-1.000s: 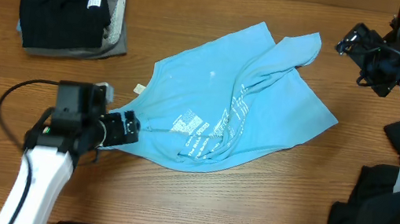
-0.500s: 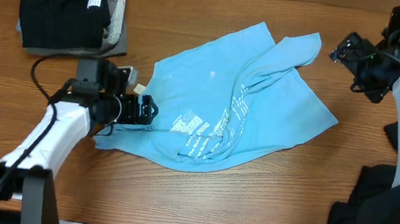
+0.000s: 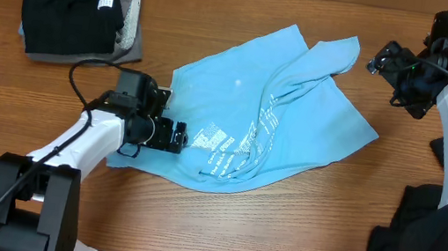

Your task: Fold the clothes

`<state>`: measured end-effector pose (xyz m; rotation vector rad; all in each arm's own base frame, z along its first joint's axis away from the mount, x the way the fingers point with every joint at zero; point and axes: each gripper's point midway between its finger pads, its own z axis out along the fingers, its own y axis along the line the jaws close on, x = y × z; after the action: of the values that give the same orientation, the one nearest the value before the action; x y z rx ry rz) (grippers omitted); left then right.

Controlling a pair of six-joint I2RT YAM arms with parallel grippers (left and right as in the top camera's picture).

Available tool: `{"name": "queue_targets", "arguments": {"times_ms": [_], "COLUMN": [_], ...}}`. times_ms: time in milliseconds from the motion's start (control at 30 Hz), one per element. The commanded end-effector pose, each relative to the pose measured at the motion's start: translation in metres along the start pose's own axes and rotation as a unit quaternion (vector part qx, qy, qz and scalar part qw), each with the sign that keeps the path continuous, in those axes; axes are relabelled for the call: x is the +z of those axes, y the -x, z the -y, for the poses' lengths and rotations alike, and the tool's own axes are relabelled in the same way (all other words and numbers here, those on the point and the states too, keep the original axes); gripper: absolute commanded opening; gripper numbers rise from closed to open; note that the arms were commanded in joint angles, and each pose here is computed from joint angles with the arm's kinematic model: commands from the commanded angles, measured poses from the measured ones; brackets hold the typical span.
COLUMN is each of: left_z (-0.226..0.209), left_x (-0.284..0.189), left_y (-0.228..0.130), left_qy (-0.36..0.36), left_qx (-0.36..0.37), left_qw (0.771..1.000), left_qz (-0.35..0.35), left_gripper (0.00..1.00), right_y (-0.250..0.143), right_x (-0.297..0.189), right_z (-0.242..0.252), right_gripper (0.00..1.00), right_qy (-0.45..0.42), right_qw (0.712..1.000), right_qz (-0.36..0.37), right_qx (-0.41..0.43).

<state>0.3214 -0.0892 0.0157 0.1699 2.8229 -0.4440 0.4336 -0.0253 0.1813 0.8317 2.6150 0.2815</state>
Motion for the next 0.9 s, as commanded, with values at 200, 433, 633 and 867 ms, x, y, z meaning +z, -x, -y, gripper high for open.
{"name": "queue_targets", "arguments": {"times_ms": [200,433,633,867], "left_z": [-0.023,-0.023,-0.031,-0.036], "left_x": [-0.002,-0.002,0.002,0.009], "left_y": [0.007,0.008,0.005,0.000], "left_qy": [0.079,0.079,0.099,0.107], "left_qx": [-0.008,-0.007,-0.007,-0.009], "left_qw": [0.997,0.997,0.995,0.994], "left_qz": [0.007,0.009,0.001,-0.011], "left_gripper": [0.52,0.32,0.41,0.35], "right_y": [0.000,-0.002,-0.003,-0.002], "right_x": [-0.001,-0.001,-0.001,-0.001], "right_z": [0.005,0.006,0.012,0.013], "right_gripper": [1.00,1.00,1.00,1.00], "right_qy": [-0.009,-0.012,-0.027,-0.030], "right_qw": [1.000,1.000,1.000,1.000], "right_qz": [0.002,-0.002,-0.001,0.000], "right_qx": [-0.002,-0.002,-0.001,-0.001]}}
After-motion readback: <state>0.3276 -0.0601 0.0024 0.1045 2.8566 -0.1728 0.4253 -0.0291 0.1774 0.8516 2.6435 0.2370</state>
